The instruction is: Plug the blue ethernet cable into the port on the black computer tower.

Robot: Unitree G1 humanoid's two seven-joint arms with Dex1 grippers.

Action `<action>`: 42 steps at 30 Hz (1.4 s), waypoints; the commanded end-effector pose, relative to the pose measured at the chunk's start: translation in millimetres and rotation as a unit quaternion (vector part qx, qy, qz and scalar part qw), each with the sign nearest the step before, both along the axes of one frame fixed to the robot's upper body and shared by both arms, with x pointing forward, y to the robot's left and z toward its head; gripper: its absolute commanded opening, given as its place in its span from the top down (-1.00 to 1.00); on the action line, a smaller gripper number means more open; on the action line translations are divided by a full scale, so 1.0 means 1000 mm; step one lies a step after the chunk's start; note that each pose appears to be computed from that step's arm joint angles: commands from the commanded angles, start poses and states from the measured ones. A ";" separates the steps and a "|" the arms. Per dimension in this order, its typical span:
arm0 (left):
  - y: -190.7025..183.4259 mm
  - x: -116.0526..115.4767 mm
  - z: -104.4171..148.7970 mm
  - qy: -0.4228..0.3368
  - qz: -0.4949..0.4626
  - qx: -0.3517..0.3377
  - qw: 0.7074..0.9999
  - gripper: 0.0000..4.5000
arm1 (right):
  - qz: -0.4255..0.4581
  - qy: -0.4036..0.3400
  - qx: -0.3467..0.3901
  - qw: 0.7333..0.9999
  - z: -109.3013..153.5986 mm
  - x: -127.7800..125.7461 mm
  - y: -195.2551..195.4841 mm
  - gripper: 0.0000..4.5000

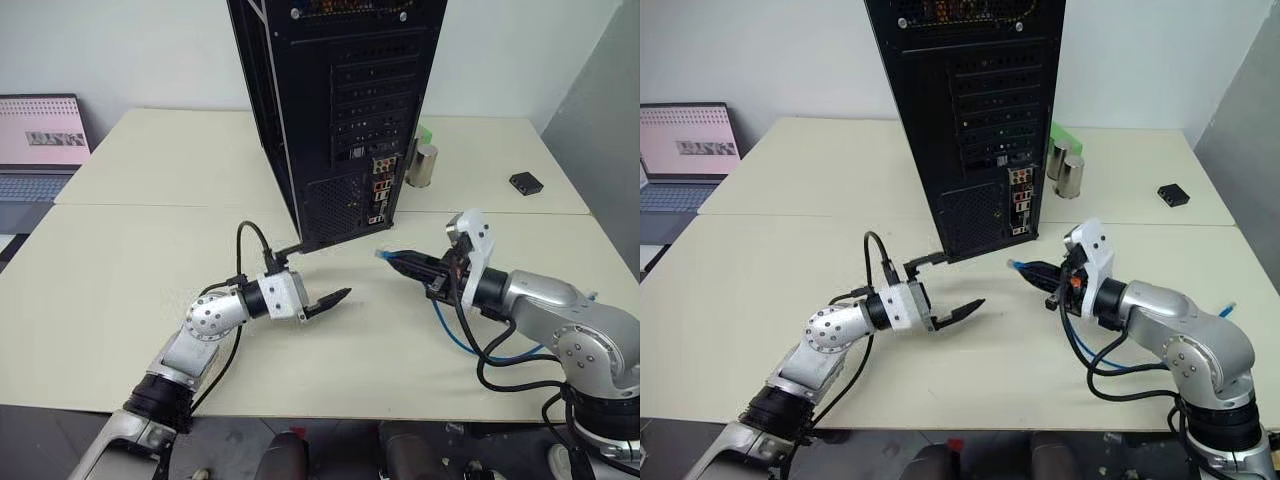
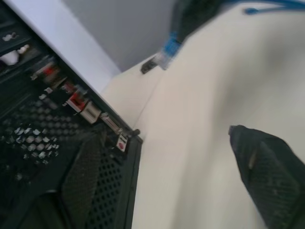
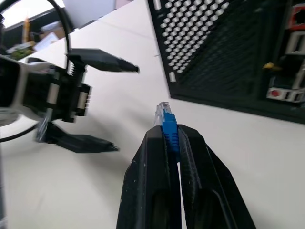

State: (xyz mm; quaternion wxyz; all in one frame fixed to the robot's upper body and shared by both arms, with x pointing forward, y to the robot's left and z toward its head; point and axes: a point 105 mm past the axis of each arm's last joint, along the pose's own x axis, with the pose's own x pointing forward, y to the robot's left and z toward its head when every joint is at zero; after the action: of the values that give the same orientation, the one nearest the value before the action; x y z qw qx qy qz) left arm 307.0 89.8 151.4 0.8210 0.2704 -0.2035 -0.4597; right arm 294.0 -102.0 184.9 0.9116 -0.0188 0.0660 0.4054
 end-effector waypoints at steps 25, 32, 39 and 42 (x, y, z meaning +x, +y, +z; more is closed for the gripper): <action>-0.015 0.015 0.030 0.134 0.148 -0.141 0.970 -1.00 | -0.218 -0.133 0.066 0.965 0.033 0.071 0.038 0.99; -0.014 0.014 0.030 0.132 0.151 -0.140 0.970 -1.00 | -0.231 -0.130 0.066 0.962 0.029 0.081 0.034 0.99; -0.013 0.015 0.029 0.130 0.154 -0.138 0.970 -1.00 | -0.237 -0.129 0.064 0.961 0.027 0.087 0.028 0.99; -0.013 0.015 0.029 0.129 0.154 -0.137 0.970 -1.00 | -0.233 -0.131 0.063 0.962 0.028 0.088 0.030 0.99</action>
State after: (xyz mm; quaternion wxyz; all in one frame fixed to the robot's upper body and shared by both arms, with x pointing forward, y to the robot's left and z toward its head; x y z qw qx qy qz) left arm 325.6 77.9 166.1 0.9336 0.1189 -0.0815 -0.3281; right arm 383.1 -75.5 191.8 0.9845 0.0027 -0.0387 0.1712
